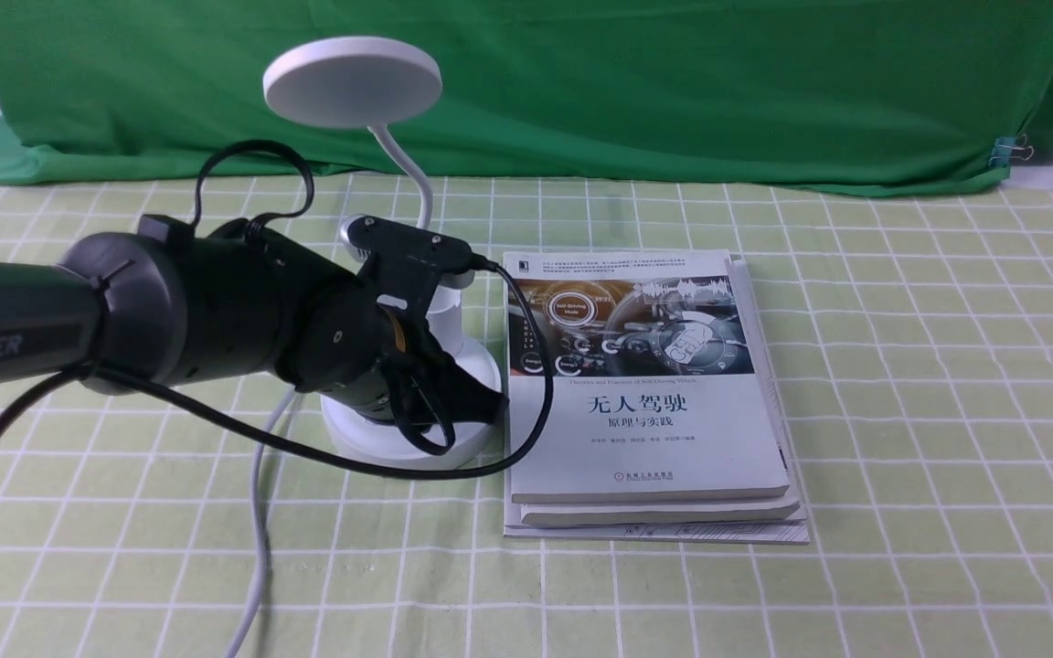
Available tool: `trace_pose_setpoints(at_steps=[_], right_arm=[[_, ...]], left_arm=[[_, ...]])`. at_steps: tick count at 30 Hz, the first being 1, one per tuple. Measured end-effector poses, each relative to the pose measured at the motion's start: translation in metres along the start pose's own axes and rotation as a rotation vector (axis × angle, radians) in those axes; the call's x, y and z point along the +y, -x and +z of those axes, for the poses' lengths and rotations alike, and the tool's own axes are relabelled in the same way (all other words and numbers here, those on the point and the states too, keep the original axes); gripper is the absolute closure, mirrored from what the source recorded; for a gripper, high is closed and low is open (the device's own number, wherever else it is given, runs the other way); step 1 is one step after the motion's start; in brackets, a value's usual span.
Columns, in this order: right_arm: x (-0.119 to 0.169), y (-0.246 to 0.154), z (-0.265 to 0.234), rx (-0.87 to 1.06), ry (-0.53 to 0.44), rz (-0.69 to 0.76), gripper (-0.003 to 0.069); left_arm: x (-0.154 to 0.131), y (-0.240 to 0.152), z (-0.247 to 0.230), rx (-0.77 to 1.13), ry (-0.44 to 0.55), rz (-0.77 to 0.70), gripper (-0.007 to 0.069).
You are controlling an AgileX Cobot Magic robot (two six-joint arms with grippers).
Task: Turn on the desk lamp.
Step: Use the left arm to press the button switch on the lamp holder
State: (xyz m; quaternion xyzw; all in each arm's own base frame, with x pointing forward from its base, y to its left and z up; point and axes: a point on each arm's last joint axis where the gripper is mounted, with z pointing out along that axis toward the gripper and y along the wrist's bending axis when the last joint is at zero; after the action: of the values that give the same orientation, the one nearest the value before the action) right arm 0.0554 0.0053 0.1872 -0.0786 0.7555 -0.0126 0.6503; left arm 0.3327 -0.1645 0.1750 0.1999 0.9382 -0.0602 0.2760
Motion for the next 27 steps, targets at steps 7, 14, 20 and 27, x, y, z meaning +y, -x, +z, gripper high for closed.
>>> trace_pose_setpoints(at_steps=[7, 14, 20, 27], right_arm=[[0.0000, 0.0000, 0.0000, 0.000, 0.000, 0.000, 0.0415], [0.0000, 0.0000, 0.0000, 0.000, 0.000, 0.000, 0.0415], [0.0000, 0.0000, 0.0000, 0.000, 0.000, 0.000, 0.0415], [0.0000, 0.0000, 0.0000, 0.000, 0.000, 0.000, 0.0415]], left_arm=[[-0.0003, 0.0000, 0.0060, -0.011, -0.002, 0.000, 0.0606], [-0.0003, 0.0000, 0.0068, -0.013, -0.002, 0.001, 0.0606], [-0.0003, 0.0009, 0.0057, -0.020, -0.003, 0.003, 0.0606], [-0.0001, 0.0021, -0.0016, -0.019, -0.001, 0.002, 0.0606]])
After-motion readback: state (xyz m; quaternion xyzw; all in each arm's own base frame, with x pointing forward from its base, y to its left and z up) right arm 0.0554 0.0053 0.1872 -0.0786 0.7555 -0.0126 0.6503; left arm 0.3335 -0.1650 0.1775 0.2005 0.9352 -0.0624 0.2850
